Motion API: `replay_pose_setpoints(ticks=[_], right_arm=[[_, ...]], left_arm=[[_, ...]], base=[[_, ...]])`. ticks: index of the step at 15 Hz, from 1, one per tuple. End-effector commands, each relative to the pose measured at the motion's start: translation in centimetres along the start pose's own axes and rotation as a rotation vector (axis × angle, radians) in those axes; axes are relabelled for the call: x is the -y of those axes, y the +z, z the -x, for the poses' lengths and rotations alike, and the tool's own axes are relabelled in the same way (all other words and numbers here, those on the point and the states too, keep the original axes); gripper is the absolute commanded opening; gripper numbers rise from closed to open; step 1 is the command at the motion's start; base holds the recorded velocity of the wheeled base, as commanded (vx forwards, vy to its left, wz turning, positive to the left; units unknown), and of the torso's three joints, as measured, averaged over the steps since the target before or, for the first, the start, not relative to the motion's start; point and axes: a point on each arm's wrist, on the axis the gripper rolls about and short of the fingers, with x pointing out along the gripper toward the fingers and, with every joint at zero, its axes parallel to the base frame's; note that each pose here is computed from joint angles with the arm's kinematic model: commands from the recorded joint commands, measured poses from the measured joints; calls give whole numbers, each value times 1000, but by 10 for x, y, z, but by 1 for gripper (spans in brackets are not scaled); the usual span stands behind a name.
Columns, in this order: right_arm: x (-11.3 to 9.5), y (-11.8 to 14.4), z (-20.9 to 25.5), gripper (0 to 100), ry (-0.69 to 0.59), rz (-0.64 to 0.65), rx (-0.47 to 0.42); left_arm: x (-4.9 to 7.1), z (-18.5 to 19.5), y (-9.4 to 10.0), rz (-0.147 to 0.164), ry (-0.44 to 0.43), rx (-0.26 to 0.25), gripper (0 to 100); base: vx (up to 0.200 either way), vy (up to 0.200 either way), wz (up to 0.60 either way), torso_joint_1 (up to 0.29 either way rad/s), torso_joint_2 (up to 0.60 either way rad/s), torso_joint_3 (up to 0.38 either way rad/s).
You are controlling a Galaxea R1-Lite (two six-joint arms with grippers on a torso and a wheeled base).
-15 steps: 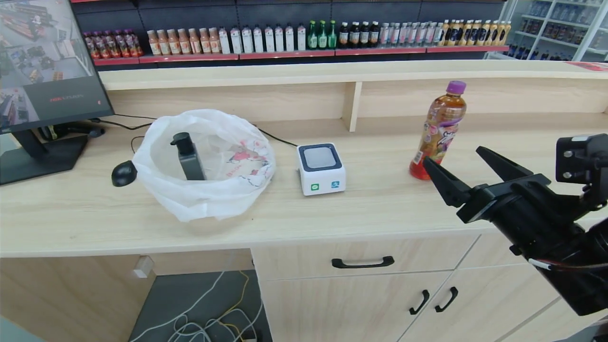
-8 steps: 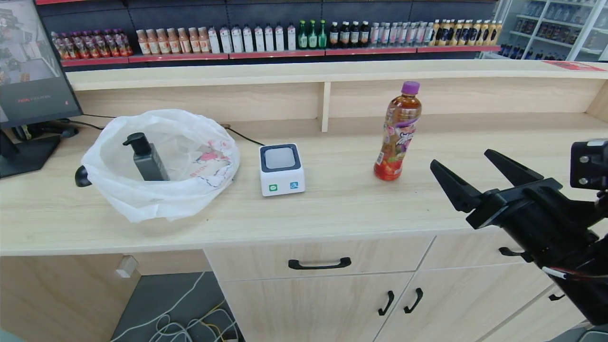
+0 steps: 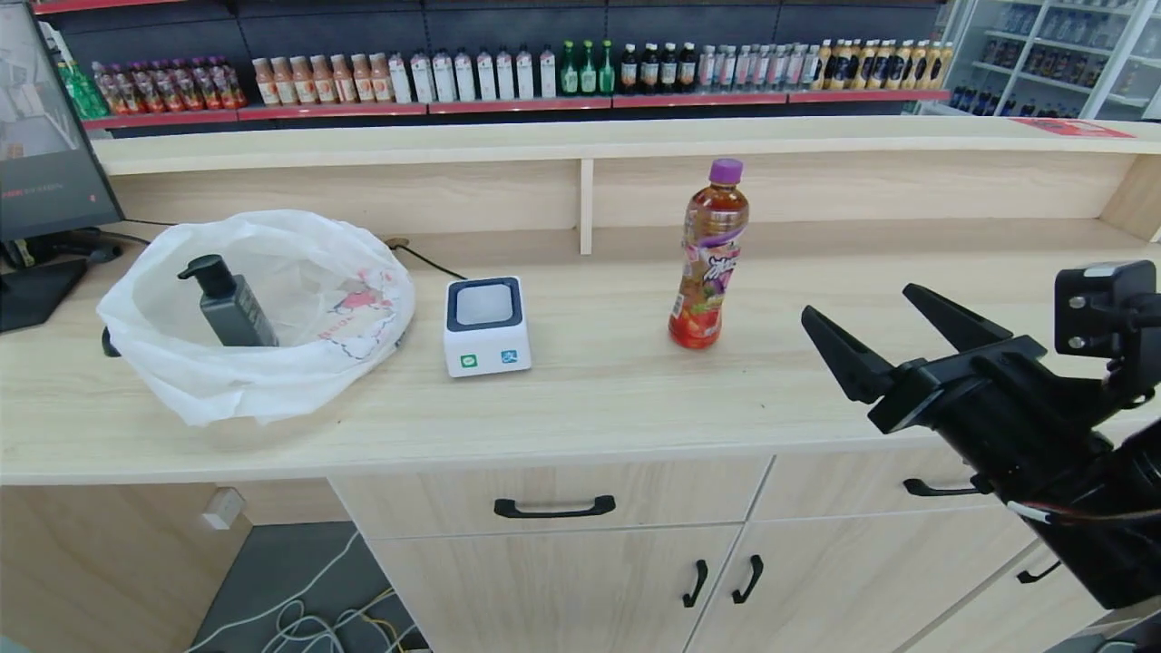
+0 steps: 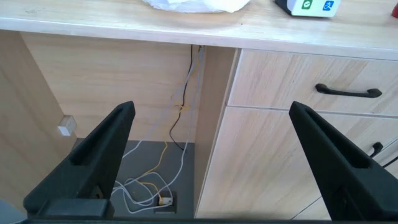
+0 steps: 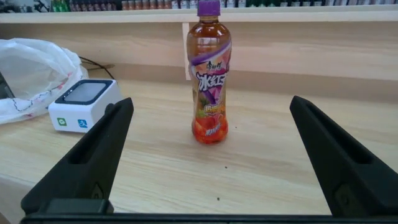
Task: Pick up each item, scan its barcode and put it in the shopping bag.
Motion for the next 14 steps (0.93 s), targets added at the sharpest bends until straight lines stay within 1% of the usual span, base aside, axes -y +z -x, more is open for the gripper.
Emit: replay_pose_setpoints(ticks=[1, 2, 3, 5, 7, 11, 14], right_arm=[[-10, -8, -20, 100, 28, 10, -2], [-12, -9, -31, 100, 27, 14, 15], [-14, -11, -41, 100, 27, 14, 12], [-17, -11, -57, 100, 32, 19, -22], [-19, -14, -75, 100, 34, 22, -76], [-27, -33, -110, 100, 38, 22, -83], [-29, -44, -124, 100, 36, 24, -97]], left_arm=[[0, 0, 0, 0, 1, 0, 100], [0, 0, 0, 0, 1, 0, 100], [0, 0, 0, -2, 1, 0, 100], [0, 0, 0, -2, 1, 0, 100], [0, 0, 0, -2, 1, 0, 100], [0, 0, 0, -2, 1, 0, 100], [0, 0, 0, -2, 1, 0, 100]], base=[[0, 0, 0, 0, 0, 0], [0, 0, 0, 0, 0, 0], [0, 0, 0, 0, 0, 0], [0, 0, 0, 0, 0, 0], [0, 0, 0, 0, 0, 0], [0, 0, 0, 0, 0, 0], [0, 0, 0, 0, 0, 0]])
